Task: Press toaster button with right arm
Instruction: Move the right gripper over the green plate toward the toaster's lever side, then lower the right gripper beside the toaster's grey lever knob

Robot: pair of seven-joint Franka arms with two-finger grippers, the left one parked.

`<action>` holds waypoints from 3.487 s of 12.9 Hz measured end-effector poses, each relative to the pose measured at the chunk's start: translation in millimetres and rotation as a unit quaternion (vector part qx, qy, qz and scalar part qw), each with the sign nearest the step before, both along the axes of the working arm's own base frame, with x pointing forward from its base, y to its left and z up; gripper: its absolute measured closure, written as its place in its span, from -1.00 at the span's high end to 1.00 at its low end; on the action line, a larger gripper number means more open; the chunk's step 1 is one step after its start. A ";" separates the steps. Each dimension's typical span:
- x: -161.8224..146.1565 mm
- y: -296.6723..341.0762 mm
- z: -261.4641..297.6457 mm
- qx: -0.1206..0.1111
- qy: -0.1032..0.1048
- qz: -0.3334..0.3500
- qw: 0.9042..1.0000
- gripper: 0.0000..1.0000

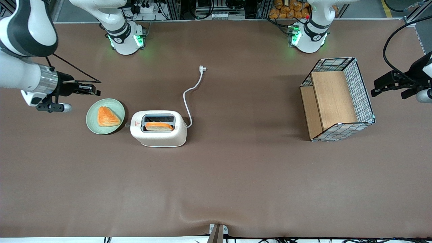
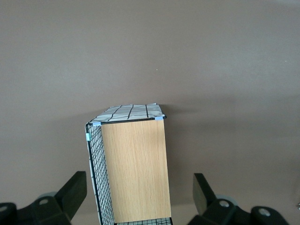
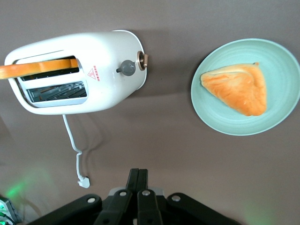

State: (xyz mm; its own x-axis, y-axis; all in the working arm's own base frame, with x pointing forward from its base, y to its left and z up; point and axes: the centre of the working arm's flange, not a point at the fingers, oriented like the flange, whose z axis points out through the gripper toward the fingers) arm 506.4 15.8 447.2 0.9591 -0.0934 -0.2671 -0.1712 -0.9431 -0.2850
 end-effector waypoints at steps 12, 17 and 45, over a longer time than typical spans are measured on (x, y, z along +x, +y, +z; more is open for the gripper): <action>2.4 21.8 -66.9 -0.005 -0.080 -0.012 0.997 -0.98; 8.0 23.4 -94.7 0.006 -0.067 -0.020 0.998 -0.98; 50.1 44.8 -133.7 0.011 -0.097 -0.017 0.995 -0.98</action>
State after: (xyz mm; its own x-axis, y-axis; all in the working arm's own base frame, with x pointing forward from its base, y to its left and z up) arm 556.4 60.6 313.5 0.9892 -0.1230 -0.0791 -0.1427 -0.9308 -0.3366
